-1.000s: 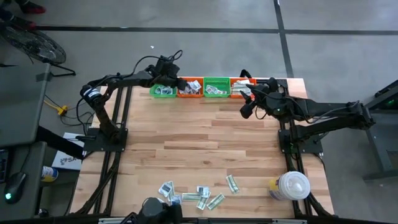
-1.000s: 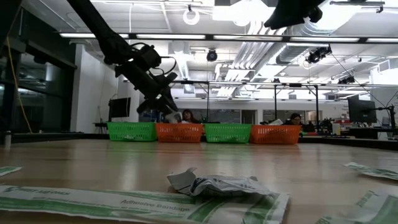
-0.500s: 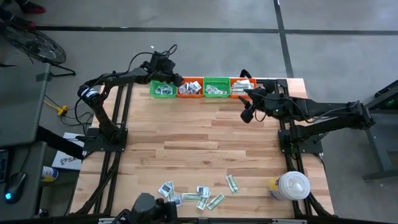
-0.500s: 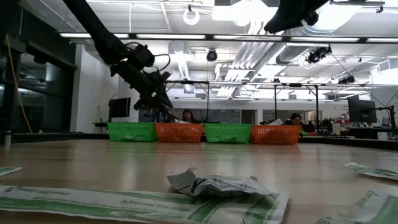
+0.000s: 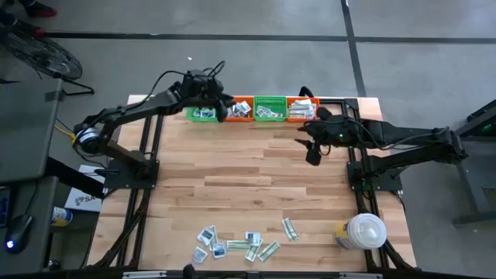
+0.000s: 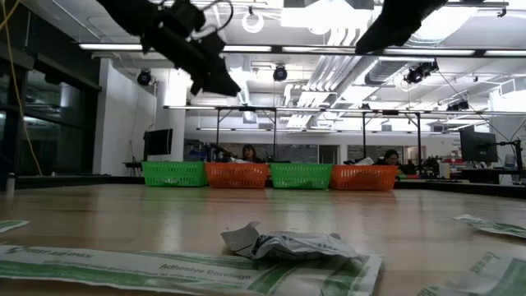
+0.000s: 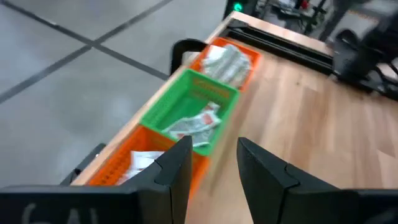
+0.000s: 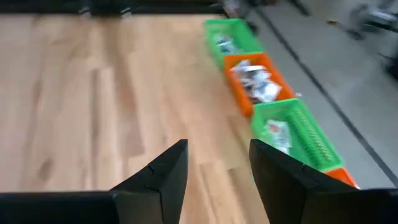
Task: Pick & Place First Aid Supplies
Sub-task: Put the green bandage pack in the right orange bin
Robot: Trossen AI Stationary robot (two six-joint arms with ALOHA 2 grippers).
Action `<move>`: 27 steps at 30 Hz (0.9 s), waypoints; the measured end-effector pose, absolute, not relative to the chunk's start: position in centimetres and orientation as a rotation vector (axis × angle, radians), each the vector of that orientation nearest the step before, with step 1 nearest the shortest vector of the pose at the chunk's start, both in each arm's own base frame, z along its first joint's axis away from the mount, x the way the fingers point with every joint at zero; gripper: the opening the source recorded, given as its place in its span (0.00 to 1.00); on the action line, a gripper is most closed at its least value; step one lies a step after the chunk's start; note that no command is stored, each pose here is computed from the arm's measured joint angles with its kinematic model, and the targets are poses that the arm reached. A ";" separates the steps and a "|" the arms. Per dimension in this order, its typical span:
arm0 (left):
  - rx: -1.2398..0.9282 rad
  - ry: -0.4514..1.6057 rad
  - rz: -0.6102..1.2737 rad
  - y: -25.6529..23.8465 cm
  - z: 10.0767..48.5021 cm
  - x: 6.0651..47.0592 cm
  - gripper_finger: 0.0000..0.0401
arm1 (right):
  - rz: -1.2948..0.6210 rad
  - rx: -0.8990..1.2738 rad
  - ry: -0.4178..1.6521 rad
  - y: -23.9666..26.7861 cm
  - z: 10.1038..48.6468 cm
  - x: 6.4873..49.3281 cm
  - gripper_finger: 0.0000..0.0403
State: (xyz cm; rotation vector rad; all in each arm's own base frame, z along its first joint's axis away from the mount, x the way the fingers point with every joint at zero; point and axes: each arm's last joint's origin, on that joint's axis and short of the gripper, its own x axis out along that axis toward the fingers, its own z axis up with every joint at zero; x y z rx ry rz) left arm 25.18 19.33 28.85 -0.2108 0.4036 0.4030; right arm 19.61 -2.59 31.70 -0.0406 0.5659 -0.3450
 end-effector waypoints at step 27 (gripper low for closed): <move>0.069 0.488 0.248 -1.0 34.4 22.0 0.31 | 0.259 -0.017 0.954 9.1 24.0 24.3 0.41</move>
